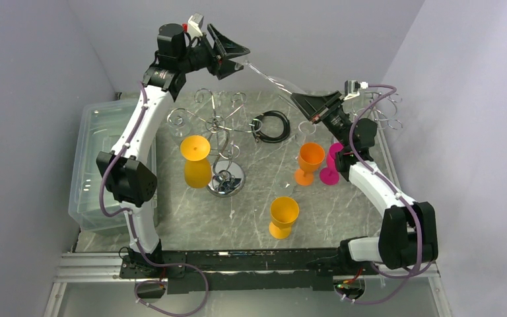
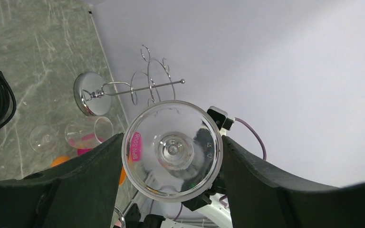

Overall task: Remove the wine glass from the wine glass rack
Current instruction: Place the wine glass at the center of the board.

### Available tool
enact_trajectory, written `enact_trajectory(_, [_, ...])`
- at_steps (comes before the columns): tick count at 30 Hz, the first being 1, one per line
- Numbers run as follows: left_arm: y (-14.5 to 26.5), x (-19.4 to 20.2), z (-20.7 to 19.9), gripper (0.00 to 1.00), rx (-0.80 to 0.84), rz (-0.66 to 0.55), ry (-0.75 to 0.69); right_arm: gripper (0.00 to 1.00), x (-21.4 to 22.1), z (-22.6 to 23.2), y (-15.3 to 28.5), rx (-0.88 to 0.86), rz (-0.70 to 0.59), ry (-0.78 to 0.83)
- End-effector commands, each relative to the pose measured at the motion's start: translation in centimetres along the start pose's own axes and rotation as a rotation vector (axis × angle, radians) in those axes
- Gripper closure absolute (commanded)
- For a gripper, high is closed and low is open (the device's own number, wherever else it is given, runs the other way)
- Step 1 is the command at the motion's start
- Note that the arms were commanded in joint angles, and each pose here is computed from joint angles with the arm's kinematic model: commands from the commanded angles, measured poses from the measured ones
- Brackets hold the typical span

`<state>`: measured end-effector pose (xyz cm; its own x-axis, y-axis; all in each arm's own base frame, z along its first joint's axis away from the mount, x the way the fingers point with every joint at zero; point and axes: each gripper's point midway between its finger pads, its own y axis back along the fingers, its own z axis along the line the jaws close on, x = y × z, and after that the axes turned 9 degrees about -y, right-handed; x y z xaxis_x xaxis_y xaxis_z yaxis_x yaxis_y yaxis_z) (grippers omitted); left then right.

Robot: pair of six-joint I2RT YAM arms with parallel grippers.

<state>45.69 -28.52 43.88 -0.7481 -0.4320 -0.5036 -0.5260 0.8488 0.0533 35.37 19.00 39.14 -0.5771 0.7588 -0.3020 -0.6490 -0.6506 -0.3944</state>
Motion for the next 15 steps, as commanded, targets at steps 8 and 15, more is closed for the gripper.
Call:
enact_trajectory(8, [2.8,-0.5,-6.7,0.09,0.136,-0.044,-0.195,1.0,-1.8,4.9,0.1,-0.049,-0.092,0.133])
enact_trajectory(15, [3.4,-0.9,-7.0,0.01,0.106,-0.072,-0.26,1.0,-2.3,6.7,0.6,-0.026,-0.127,0.194])
